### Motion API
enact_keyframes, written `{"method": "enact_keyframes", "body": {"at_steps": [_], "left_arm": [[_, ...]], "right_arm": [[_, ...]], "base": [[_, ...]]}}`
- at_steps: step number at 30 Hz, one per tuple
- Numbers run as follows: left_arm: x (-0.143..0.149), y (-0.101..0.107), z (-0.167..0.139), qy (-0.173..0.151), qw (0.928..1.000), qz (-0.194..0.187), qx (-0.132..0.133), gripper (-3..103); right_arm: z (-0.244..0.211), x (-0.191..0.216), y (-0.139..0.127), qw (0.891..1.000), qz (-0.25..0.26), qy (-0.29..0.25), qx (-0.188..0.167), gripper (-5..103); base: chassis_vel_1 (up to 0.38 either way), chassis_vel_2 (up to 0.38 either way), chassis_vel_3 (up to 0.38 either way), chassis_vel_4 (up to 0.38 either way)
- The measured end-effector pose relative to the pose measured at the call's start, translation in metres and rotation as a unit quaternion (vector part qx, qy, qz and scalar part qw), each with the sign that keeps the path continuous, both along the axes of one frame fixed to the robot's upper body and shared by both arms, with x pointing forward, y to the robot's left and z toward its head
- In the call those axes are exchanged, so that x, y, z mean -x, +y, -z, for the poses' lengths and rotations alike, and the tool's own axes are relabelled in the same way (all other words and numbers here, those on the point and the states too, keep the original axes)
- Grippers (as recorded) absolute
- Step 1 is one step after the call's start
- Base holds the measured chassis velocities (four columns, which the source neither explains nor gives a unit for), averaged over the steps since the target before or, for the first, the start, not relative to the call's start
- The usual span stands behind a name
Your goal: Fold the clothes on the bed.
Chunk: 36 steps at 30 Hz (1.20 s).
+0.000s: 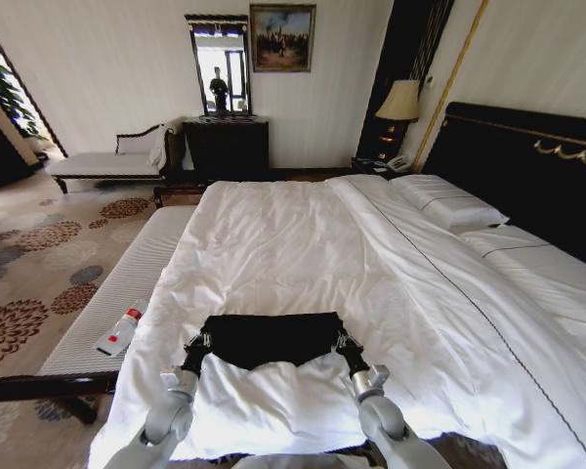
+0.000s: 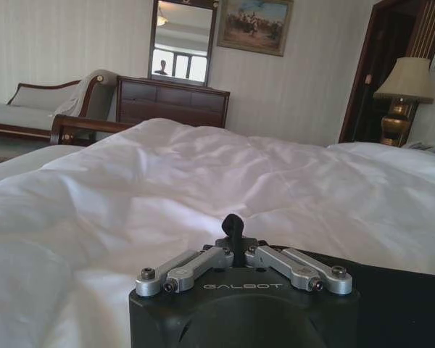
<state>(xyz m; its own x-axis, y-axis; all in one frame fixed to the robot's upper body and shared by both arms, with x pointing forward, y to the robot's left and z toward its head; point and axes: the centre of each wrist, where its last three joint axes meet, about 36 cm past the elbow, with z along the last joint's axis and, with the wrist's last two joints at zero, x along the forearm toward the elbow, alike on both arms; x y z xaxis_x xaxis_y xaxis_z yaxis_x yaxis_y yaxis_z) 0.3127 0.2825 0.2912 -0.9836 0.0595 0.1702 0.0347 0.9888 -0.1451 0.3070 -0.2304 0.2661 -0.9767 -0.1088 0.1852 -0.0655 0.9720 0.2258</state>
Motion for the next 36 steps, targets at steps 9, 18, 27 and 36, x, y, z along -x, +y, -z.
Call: {"method": "enact_keyframes", "body": {"at_steps": [9,18,27,36], "left_arm": [[0.027,0.005,-0.009,0.006,0.9999,-0.004,-0.011,16],[0.075,0.021,-0.027,-0.001,0.9986,0.032,-0.041,43],[-0.012,0.000,-0.096,-0.057,0.9980,0.027,0.001,81],[-0.091,-0.011,-0.065,0.001,0.9959,0.083,-0.037,100]], "right_arm": [[0.004,0.029,-0.008,1.000,-0.021,0.003,0.015,16],[-0.025,0.054,-0.041,0.998,-0.015,-0.014,0.053,43],[-0.076,-0.014,-0.077,0.988,-0.040,-0.078,0.127,82],[-0.053,-0.101,-0.090,0.958,-0.115,-0.094,0.247,100]], "base": [[0.000,0.000,0.000,0.000],[0.000,0.000,0.000,0.000],[0.000,0.000,0.000,0.000],[0.000,0.000,0.000,0.000]]}}
